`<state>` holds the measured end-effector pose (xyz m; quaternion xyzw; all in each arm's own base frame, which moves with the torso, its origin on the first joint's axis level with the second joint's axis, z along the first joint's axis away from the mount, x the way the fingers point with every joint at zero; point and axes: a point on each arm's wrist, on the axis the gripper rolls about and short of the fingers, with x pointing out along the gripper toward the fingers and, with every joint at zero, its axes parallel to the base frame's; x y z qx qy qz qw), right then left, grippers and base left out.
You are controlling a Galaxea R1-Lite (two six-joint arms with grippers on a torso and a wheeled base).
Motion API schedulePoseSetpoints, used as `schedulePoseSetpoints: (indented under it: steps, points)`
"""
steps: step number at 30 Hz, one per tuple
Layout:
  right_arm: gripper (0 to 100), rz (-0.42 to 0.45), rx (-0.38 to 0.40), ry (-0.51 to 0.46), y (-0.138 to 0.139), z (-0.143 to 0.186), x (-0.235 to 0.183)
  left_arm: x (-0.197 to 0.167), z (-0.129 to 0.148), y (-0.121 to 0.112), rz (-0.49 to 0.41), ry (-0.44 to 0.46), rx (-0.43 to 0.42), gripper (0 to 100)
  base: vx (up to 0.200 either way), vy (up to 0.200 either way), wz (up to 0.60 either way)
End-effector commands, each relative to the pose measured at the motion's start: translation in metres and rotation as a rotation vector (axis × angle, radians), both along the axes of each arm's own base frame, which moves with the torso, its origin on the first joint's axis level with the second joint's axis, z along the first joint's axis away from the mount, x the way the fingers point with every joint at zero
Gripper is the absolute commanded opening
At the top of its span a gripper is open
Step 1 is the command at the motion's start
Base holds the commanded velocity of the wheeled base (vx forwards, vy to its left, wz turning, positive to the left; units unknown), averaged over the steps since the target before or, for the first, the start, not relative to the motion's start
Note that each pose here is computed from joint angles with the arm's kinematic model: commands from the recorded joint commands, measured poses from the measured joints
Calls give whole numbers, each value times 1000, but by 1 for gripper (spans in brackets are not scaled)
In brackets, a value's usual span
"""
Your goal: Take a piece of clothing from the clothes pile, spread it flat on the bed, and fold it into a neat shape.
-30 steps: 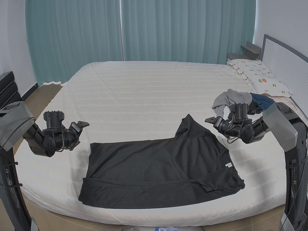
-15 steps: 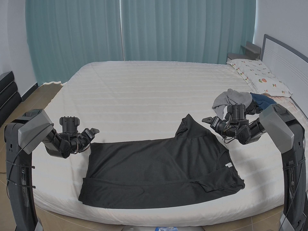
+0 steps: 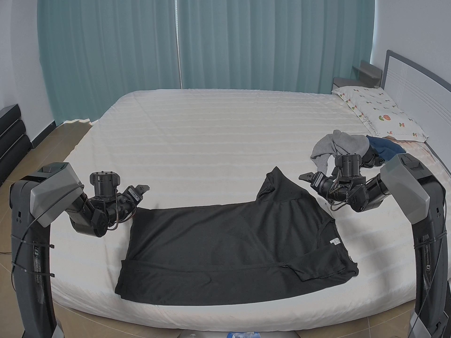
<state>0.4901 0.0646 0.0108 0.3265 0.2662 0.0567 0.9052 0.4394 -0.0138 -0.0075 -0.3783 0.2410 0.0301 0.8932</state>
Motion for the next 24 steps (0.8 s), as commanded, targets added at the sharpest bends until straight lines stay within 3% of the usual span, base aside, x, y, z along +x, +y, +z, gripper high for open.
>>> schedulePoseSetpoints:
  steps: [1, 24]
  points:
    - [100, -3, 1, -2, -1, 1, 0, -2, 5, -3, 1, -19, -2, 100, 0, 0, 0]
    - [100, -3, 9, -5, 0, 4, -1, -1, -28, -2, -13, 62, 36, 100, 0, 0, 0]
